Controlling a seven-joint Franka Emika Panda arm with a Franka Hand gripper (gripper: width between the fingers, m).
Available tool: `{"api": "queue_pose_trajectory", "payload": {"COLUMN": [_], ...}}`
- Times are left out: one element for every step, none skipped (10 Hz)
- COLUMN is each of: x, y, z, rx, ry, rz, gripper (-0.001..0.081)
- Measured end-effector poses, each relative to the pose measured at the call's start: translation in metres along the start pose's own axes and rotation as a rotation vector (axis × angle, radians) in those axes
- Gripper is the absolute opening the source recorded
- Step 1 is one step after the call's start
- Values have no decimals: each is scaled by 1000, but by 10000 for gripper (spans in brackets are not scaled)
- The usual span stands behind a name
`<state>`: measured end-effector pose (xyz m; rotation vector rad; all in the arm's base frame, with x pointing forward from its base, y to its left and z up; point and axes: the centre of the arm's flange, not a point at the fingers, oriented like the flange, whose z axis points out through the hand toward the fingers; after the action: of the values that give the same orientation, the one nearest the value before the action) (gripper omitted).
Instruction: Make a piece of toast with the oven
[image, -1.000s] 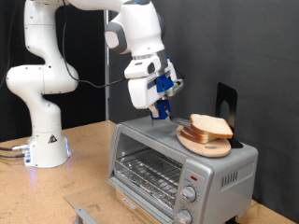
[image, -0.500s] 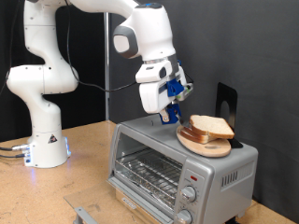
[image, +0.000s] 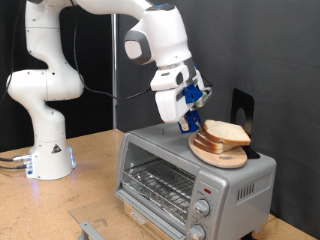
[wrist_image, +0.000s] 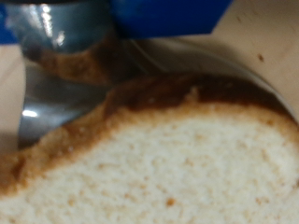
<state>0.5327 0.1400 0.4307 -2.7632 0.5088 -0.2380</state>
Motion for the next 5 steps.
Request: {"api": "queue_pose_trajectory", "payload": {"x": [1, 0, -1, -3, -6], "y": [3, 7, 10, 15, 20], "z": [-2, -3, -5, -6, -9], "rx": [36, 53, 61, 69, 82], "ry": [16, 34, 51, 65, 75], "rz": [-10, -22, -31, -40, -47], "gripper": [450, 450, 450, 450, 450]}}
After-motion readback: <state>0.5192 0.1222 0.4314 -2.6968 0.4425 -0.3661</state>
